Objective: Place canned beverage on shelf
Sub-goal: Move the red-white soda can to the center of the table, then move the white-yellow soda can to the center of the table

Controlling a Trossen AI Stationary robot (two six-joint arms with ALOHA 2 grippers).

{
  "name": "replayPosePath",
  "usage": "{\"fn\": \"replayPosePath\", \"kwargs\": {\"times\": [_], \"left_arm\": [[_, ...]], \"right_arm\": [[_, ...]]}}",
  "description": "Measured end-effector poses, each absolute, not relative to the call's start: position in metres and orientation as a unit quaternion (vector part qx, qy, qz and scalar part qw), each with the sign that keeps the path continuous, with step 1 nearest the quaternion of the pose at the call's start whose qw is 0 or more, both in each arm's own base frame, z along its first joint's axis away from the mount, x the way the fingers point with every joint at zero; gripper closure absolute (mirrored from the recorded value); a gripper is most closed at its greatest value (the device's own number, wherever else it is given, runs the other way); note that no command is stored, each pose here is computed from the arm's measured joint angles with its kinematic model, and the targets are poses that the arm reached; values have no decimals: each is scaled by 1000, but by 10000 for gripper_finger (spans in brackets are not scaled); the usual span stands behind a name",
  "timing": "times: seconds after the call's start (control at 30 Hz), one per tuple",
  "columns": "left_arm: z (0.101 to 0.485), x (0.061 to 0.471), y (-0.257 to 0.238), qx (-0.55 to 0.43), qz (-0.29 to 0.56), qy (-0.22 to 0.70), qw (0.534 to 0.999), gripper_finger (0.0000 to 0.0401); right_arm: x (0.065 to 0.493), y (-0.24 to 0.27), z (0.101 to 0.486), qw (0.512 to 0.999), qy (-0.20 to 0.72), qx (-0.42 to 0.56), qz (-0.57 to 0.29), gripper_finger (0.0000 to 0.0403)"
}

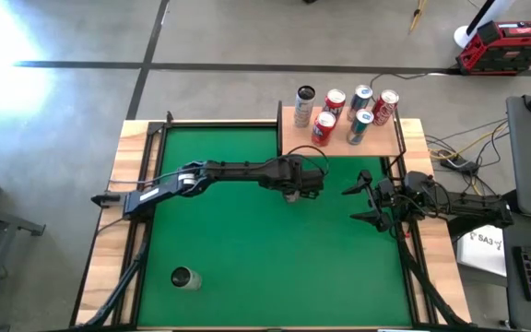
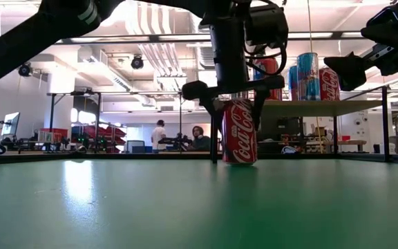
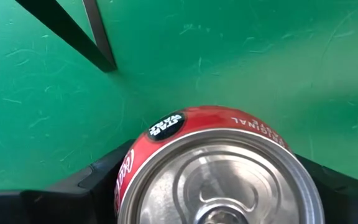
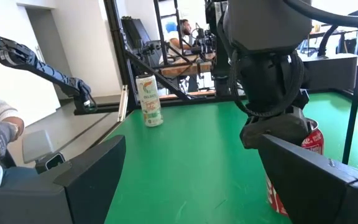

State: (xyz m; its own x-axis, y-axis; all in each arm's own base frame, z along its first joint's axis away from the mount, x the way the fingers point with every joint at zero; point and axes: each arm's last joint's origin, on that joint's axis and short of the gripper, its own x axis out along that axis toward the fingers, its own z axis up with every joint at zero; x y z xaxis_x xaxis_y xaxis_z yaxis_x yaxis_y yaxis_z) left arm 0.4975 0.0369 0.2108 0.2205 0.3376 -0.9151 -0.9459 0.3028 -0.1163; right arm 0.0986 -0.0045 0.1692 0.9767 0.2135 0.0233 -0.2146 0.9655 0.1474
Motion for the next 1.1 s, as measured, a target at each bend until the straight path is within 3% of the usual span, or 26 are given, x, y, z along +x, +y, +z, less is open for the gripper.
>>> {"fn": "replayPosePath", "kwargs": {"times": [0.2,0.7,1.1], "left_arm": [[211,498,36,-365,464,417,691,69],[218,490,7,-373,458,446,672,9],[254,445,-78,-405,541,424,603,3]], "right_arm": [[99,-5,169,991,-4,75,108,44],[99,-5,169,991,-4,75,108,44],[99,-5,169,991,-4,75,108,44]]}}
